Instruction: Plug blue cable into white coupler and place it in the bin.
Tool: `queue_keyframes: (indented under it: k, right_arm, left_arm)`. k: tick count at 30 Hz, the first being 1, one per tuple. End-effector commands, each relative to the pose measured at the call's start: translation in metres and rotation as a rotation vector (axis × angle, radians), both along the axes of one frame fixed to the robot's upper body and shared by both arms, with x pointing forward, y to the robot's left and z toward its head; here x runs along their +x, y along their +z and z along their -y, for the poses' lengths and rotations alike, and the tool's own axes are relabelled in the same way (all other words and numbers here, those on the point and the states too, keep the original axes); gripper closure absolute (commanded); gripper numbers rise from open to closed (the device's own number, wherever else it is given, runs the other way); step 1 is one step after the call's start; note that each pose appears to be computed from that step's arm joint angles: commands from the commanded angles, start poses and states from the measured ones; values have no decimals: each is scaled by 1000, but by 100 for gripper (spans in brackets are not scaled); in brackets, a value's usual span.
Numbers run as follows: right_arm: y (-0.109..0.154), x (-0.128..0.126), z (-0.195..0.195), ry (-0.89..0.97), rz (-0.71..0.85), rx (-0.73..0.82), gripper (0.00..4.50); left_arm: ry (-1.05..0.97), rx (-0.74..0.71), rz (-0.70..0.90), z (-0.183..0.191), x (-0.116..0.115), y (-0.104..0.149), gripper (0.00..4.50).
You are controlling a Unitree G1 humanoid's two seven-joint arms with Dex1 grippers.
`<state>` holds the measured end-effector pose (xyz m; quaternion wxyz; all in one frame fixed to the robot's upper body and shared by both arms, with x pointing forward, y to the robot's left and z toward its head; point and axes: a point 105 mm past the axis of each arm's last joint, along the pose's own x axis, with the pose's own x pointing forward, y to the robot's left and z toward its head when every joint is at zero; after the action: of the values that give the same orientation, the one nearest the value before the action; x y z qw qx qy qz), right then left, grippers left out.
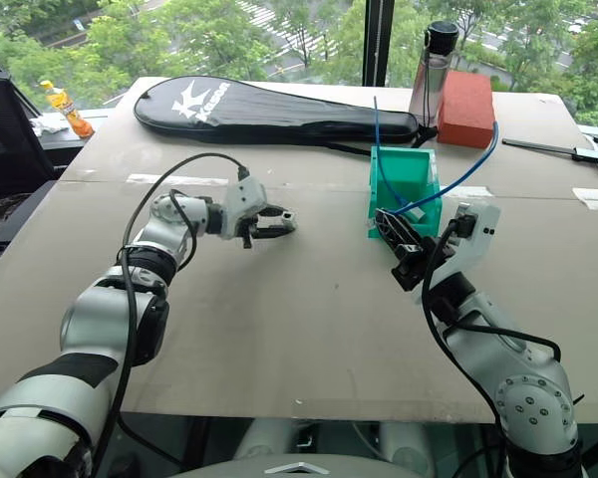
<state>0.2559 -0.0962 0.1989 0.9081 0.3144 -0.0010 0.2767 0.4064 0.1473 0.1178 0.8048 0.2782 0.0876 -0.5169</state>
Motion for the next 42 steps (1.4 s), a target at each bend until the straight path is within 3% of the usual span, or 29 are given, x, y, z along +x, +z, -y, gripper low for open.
queue_keyframes:
  k: [1, 8, 13, 18, 24, 34, 42]
  right_arm:
    - [13, -8, 1, -10, 59, 6, 450]
    - [15, -8, 5, -23, 91, -58, 450]
    - [18, -4, 11, -5, 151, -221, 450]
    - [12, 0, 13, 93, 227, -473, 450]
    - [-9, 5, 17, 228, 277, -691, 450]
    - [-38, 22, 16, 435, 295, -812, 450]
    - [-47, 32, 11, 568, 347, -872, 450]
  left_arm:
    - [-22, 3, 45, 3, 2, 12, 419]
    - [-97, -116, 4, 12, -6, 22, 420]
    - [-238, -219, -26, 43, -22, 25, 420]
    - [-357, -290, -30, 97, -55, 11, 420]
    - [-371, -294, -46, 130, -73, -16, 420]
    - [-384, -249, -49, 138, -79, -33, 420]
    - [-421, -211, -53, 132, -82, -36, 420]
